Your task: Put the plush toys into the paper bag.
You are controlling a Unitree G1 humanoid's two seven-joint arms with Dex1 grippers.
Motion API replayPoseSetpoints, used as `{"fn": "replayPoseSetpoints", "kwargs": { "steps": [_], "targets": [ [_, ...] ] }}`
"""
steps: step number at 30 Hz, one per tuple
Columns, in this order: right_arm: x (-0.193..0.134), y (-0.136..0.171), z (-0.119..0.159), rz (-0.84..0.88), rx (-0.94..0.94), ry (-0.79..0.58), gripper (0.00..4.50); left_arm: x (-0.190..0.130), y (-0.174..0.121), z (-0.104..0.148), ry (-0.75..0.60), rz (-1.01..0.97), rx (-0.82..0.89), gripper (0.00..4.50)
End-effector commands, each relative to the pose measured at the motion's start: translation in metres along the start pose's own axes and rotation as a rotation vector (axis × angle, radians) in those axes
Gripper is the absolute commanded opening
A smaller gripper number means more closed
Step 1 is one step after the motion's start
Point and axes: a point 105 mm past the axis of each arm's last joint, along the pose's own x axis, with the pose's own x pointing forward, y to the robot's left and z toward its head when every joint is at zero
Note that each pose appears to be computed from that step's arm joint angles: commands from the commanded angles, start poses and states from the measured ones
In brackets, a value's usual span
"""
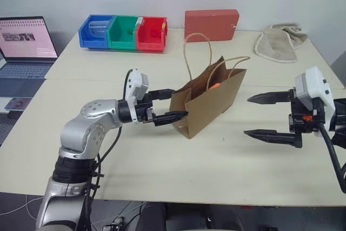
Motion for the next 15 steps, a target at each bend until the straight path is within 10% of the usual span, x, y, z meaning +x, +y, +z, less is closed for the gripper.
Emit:
{"fn": "replayPoseSetpoints", "kwargs": {
  "steps": [1, 15],
  "targets": [
    [-0.002, 0.003, 0.011, -0.003, -0.060, -0.016, 4.50, 0.012, -0.003, 0.005, -0.032, 0.053, 0.066, 4.48],
    [0.008, 0.003, 0.021, -0.027, -0.154, -0.038, 4.50, 0.035, 0.005, -0.013, -0.093, 0.186, 0.011, 4.48]
  ]
}}
